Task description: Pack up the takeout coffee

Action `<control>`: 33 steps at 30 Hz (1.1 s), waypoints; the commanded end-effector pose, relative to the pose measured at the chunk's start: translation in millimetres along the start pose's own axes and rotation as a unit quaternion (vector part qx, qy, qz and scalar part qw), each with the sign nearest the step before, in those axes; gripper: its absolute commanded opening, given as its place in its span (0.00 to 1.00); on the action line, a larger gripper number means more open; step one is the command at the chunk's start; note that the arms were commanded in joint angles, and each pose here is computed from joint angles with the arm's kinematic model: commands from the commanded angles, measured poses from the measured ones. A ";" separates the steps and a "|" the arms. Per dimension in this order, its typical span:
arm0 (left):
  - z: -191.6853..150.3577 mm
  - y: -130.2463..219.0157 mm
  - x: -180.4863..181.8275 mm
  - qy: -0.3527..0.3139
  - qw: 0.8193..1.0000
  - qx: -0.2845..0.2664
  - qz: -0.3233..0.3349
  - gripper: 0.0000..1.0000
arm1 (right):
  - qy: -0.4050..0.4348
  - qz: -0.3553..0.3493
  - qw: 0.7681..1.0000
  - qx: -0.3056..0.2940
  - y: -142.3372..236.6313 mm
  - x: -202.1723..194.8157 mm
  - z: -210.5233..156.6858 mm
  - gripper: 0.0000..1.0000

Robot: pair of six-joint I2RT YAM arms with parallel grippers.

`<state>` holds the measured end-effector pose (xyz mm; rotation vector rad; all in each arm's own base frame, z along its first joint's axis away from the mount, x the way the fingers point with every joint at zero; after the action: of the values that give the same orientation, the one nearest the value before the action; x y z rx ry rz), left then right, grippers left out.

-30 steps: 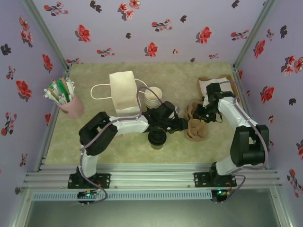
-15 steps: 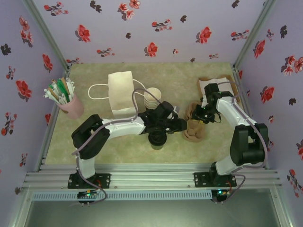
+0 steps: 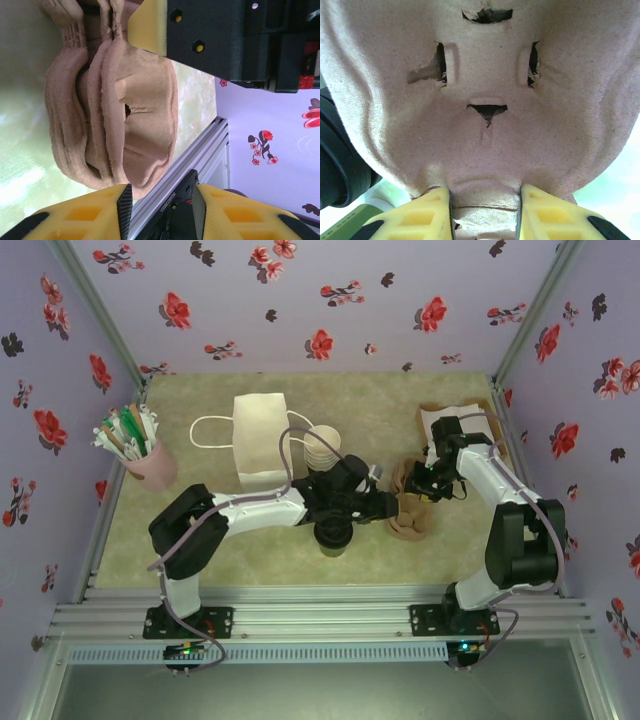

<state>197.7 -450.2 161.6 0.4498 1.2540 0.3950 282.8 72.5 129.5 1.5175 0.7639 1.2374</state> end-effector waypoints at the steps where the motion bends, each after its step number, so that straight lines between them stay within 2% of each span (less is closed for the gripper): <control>1: 3.2 -7.3 -6.7 0.000 1.000 0.002 -0.010 0.39 | -0.004 0.003 1.000 0.015 -3.6 2.7 -4.2 0.32; 8: 2.7 -12.8 -2.5 0.000 1.000 0.011 0.001 0.43 | -0.002 0.005 1.000 0.014 -2.2 3.7 -3.3 0.31; 33: 0.7 -18.5 7.3 -0.005 0.999 0.020 0.027 0.42 | 0.002 0.007 1.000 0.016 -4.0 6.3 -3.0 0.31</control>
<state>201.9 -457.6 150.4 0.5004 1.2597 0.4172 282.6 73.6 128.3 1.5186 0.7706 1.2369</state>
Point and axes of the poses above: each hand's point on the last joint's axis, 136 mm out from that joint toward the fingers, its own y axis back along the fingers, its own x axis along the line the jaws close on, z = x × y, the point moved 4 cm from there along y, back along the fingers, and after that the axes turned 4 degrees about -y, right-handed, at the moved point
